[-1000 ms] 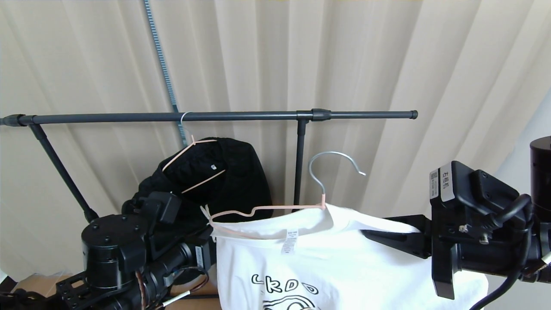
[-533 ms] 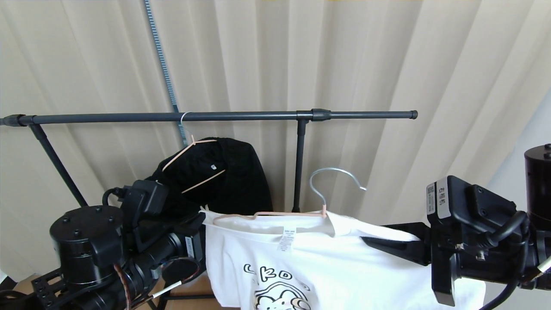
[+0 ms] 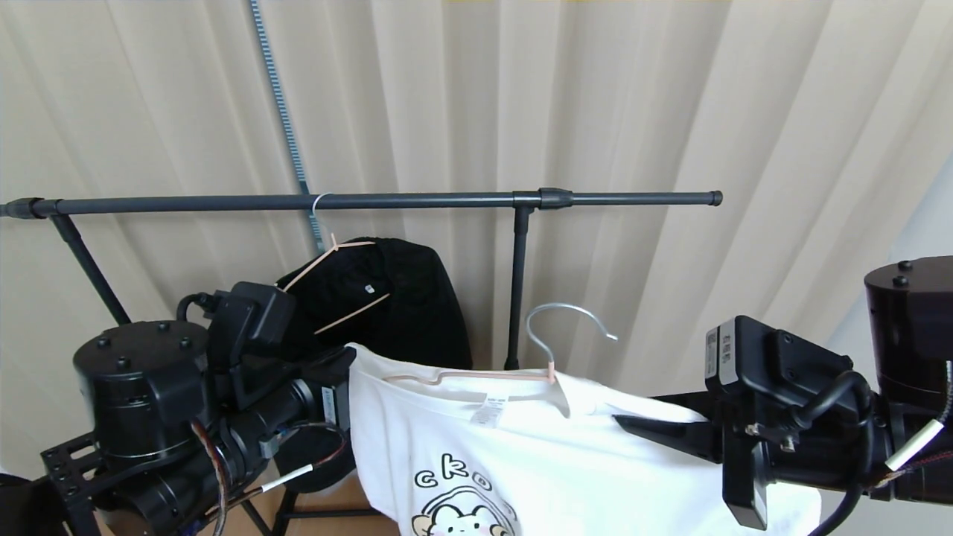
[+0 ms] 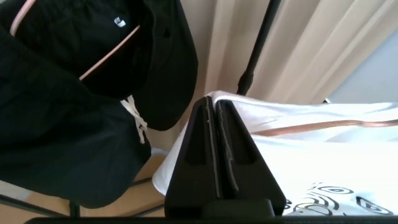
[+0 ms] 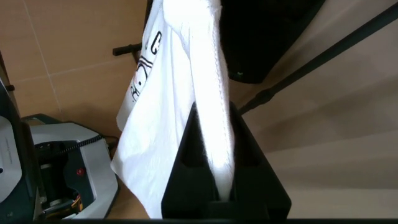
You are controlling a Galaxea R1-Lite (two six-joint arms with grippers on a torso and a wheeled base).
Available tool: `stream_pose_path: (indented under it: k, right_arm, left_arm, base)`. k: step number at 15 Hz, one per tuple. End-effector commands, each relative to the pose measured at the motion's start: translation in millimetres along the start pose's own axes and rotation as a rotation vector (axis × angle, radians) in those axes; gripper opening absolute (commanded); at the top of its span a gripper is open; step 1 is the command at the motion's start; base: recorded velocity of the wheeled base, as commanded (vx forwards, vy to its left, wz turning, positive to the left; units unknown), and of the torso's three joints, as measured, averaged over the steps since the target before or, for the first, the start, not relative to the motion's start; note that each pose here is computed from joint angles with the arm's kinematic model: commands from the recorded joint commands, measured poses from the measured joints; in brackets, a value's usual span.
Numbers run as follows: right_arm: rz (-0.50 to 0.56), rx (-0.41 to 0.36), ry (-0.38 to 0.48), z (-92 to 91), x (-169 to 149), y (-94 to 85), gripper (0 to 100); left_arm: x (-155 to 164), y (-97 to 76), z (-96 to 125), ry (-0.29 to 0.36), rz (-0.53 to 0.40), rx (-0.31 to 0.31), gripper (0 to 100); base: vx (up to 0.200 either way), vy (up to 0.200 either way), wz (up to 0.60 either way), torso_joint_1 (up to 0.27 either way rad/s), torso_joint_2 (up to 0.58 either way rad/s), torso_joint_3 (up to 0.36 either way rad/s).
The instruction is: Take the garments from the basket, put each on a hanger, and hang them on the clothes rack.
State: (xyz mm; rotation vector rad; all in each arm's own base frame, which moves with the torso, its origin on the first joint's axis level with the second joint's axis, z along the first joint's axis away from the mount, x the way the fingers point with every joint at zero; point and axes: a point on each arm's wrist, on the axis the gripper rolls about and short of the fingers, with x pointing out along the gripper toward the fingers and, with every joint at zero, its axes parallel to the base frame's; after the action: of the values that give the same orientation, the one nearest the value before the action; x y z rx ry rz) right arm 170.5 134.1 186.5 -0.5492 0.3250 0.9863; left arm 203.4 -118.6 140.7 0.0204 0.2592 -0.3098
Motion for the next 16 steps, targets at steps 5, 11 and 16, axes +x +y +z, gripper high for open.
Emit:
stream_pose_path:
  k: [5, 11, 16]
  right_arm:
    - [-0.008, 0.026, -0.017, 2.5, 16.8, -3.4, 0]
    - [-0.048, 0.125, -0.087, 10.2, 27.0, -0.9, 0]
    - [-0.089, 0.203, -0.153, 12.4, 29.6, 15.7, 0]
  left_arm:
    - [-25.9, -8.2, 50.6, -0.037, -0.036, 0.079, 0]
    - [-43.0, -8.4, 68.5, -0.029, -0.043, 0.136, 0]
    - [-49.1, -27.4, 75.7, -0.01, -0.129, 0.18, 0]
  base:
    - [0.0, 0.0, 0.0, 0.0, 0.0, 0.0]
    - [0.0, 0.0, 0.0, 0.0, 0.0, 0.0]
    - [0.0, 0.0, 0.0, 0.0, 0.0, 0.0]
